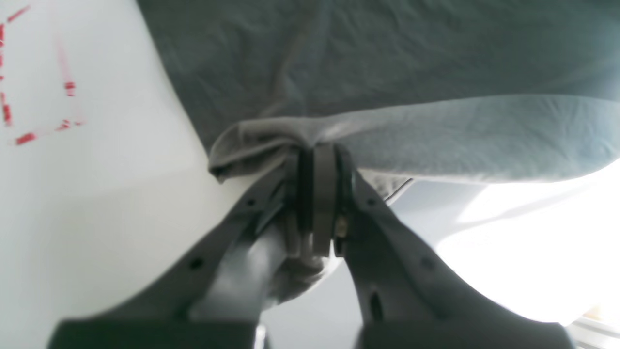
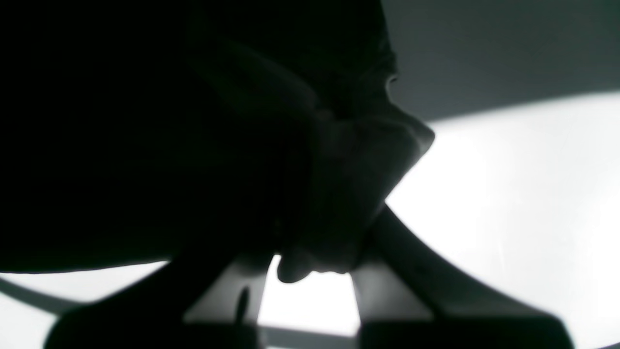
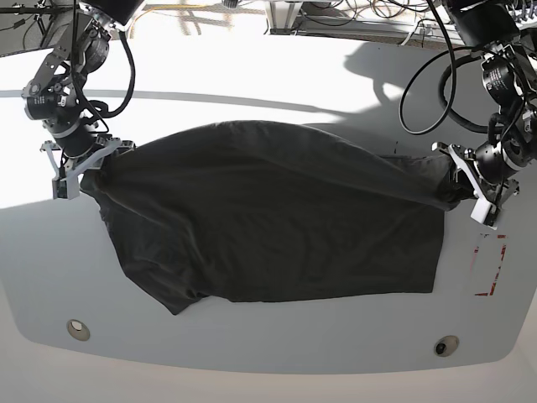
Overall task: Fold the T-shirt properly
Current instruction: 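Lift the shirt with both grippers and pull it toward the robot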
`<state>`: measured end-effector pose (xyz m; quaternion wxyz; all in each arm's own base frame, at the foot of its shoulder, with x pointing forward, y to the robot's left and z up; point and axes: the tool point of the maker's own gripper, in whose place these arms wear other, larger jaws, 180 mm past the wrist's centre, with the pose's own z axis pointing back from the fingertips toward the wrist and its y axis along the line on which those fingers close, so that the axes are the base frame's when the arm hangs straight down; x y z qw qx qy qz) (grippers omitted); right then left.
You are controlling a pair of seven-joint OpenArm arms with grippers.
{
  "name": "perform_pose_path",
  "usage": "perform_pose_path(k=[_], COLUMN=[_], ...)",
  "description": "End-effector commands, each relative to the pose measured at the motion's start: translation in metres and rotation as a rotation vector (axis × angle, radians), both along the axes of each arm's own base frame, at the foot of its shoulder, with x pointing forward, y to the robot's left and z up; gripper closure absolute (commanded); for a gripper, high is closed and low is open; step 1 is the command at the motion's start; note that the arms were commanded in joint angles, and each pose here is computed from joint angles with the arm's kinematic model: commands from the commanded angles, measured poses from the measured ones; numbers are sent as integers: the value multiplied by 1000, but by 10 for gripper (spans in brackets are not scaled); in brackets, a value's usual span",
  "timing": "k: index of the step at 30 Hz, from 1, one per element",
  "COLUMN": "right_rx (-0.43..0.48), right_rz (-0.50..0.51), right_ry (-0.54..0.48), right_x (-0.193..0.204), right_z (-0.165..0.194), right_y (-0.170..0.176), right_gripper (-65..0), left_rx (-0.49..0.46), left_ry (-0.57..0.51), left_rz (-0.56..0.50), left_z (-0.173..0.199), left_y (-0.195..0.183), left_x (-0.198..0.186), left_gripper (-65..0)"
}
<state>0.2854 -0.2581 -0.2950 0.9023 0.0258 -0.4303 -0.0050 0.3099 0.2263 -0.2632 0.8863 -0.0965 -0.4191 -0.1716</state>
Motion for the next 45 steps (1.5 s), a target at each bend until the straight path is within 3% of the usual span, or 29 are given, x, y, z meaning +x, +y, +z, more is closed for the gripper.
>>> perform_pose_path(k=[1, 13, 27, 40, 45], right_rx=[-54, -151, -264, -347, -384], right_rz=[5, 4, 138, 188, 208], right_ry=[-109, -263, -373, -444, -475], right_x=[18, 54, 98, 144, 161], right_z=[34, 99, 159, 223, 256], right_y=[-12, -35, -14, -19, -18], right_gripper=[-21, -21, -21, -21, -21], left_rx=[13, 50, 94, 141, 119], left_ry=[-92, -253, -403, -570, -625], left_rz=[5, 5, 46, 116, 137], left_z=[28, 84, 144, 219, 252], left_y=[5, 7, 5, 19, 25], left_x=[16, 54, 91, 110, 121], left_gripper=[-3, -3, -3, -3, -3])
